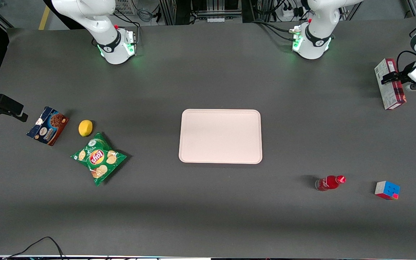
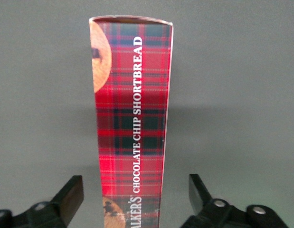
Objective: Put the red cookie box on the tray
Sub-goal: 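Lower the open left gripper around the box and close it, then lift the shortbread box with the left gripper toward the white tray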
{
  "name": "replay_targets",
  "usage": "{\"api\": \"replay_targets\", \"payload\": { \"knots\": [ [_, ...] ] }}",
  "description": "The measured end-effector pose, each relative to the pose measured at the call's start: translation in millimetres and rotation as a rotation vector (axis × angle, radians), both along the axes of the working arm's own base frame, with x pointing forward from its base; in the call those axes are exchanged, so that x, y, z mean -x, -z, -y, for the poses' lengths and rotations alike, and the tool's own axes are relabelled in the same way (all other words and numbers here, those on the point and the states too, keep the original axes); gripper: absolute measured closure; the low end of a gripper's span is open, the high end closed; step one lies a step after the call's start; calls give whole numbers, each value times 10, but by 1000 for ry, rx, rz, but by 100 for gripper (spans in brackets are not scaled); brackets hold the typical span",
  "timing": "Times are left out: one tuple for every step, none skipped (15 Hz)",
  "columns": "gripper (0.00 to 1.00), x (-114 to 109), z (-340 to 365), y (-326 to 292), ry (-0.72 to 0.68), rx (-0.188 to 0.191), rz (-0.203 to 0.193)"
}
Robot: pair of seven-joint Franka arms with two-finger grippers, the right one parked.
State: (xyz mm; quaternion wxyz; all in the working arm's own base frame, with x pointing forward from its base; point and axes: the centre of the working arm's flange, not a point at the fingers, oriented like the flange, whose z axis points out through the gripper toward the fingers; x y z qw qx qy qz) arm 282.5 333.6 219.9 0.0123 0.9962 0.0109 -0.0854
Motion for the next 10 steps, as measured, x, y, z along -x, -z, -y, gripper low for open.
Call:
{"api": "replay_targets", "payload": {
  "knots": [
    [3,-2,3,1,-2,0,0],
    [6,-5,6,1,-8,-1,0],
    [16,-9,11,2,-14,-2,0],
    [26,-13,16,3,-19,-3,-1],
    [37,-15,18,3,-20,-3,-1],
    [48,-16,18,3,-21,-3,-1],
    [60,-16,19,3,-21,-3,-1],
    [62,-16,19,3,-21,-3,-1],
    [62,-16,19,3,-21,-3,-1],
    [62,-17,20,3,-20,-3,-1]
  ]
}}
